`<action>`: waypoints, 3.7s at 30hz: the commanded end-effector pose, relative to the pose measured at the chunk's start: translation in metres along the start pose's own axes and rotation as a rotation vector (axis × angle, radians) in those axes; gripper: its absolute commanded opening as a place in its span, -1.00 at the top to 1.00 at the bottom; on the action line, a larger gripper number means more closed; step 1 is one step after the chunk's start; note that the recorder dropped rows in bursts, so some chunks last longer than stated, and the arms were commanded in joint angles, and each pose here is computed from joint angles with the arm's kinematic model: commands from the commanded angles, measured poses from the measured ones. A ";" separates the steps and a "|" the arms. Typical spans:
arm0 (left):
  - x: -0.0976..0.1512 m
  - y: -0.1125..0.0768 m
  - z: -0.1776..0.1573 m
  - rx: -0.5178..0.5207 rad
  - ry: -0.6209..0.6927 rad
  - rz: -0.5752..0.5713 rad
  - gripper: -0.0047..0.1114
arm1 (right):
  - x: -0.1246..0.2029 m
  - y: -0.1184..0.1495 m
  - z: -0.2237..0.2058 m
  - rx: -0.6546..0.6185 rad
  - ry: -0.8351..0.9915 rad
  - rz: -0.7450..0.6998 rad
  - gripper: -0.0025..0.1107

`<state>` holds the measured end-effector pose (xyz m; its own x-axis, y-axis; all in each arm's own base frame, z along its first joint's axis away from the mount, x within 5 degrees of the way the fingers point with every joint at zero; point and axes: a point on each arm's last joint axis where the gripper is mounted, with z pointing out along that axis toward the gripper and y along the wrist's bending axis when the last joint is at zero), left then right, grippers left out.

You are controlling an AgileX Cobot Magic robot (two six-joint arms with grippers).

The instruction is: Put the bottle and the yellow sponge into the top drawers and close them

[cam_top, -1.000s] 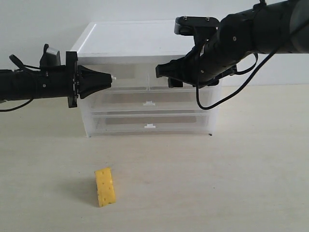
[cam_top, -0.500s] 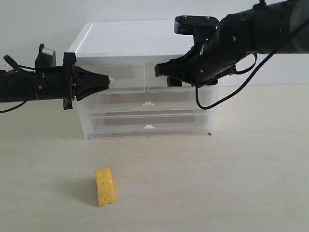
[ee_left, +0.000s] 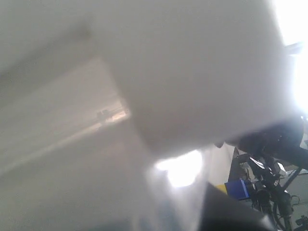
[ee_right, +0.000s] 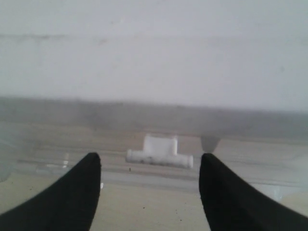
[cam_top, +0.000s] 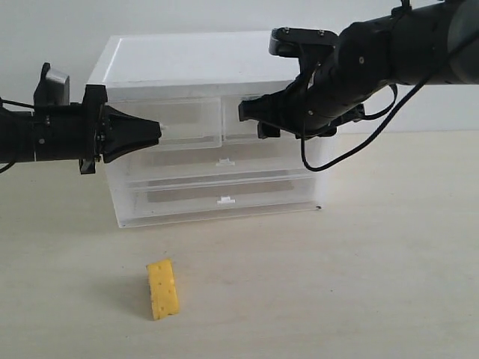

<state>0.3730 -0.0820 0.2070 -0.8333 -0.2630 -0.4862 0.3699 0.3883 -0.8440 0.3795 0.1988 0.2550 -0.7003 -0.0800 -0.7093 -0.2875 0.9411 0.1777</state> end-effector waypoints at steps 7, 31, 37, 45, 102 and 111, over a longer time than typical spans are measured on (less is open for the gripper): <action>-0.013 -0.006 0.009 0.126 0.062 0.054 0.85 | -0.006 0.037 -0.012 -0.088 -0.090 -0.066 -0.02; -0.008 0.012 0.016 0.081 0.166 0.064 0.85 | -0.027 0.048 0.015 -0.143 -0.245 -0.040 -0.02; -0.006 0.013 0.016 0.079 0.169 0.056 0.85 | -0.023 0.044 0.016 -0.098 -0.189 -0.110 -0.02; -0.005 0.013 0.016 0.076 0.176 0.059 0.85 | -0.022 0.041 0.016 -0.060 -0.180 -0.182 -0.02; 0.039 0.020 0.005 0.086 0.125 -0.002 0.85 | -0.052 0.029 -0.007 0.110 -0.330 -0.054 -0.02; 0.056 0.020 -0.001 0.084 0.079 -0.032 0.85 | -0.053 0.031 -0.007 0.093 -0.347 -0.049 -0.02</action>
<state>0.3472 -0.0811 0.1663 -0.8602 -0.2788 -0.4270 0.3371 0.3175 -0.8863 0.3842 0.2306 0.2776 -0.6258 0.0768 -0.7762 -0.0594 0.9875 0.1457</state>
